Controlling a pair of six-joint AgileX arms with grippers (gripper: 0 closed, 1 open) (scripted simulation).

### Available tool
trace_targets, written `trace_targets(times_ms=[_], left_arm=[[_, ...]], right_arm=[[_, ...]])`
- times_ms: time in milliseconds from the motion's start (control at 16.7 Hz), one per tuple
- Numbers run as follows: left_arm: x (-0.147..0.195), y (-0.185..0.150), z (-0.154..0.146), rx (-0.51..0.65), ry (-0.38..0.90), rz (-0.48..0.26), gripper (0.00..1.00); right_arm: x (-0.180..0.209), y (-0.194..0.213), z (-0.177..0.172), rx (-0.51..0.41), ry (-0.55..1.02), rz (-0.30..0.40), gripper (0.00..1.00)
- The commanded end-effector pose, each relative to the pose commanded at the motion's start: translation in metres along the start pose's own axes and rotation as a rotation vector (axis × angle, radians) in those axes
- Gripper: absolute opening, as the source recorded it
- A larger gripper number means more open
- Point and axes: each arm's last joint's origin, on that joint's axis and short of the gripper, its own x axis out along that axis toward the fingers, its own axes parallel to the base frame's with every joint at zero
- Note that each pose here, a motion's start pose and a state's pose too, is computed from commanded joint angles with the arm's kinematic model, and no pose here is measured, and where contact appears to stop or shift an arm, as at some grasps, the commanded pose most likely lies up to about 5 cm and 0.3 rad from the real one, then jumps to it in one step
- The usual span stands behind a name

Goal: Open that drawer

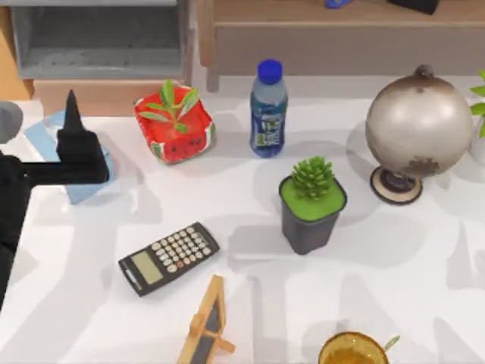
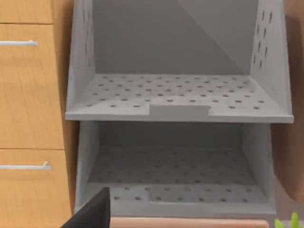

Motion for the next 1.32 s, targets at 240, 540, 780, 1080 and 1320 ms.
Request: trace_targets(times_ms=[240,540,780,1080,1320], left_arm=[[0.018,-0.047,0.001,0.009,0.016,0.000,1.00],[0.023,-0.071,-0.002,0.010,0.016,0.004,1.00],[0.023,-0.069,-0.003,0.013,0.019,0.006,1.00],[0.063,-0.058,-0.007,0.175,0.032,0.051,1.00],[0.132,-0.014,-0.017,0.477,0.057,0.129,1.00]], right_arm=[[0.000,0.000,0.000,0.000,0.000,0.000,1.00],[0.000,0.000,0.000,0.000,0.000,0.000,1.00],[0.000,0.000,0.000,0.000,0.000,0.000,1.00],[0.000,0.000,0.000,0.000,0.000,0.000,1.00],[0.000,0.000,0.000,0.000,0.000,0.000,1.00]])
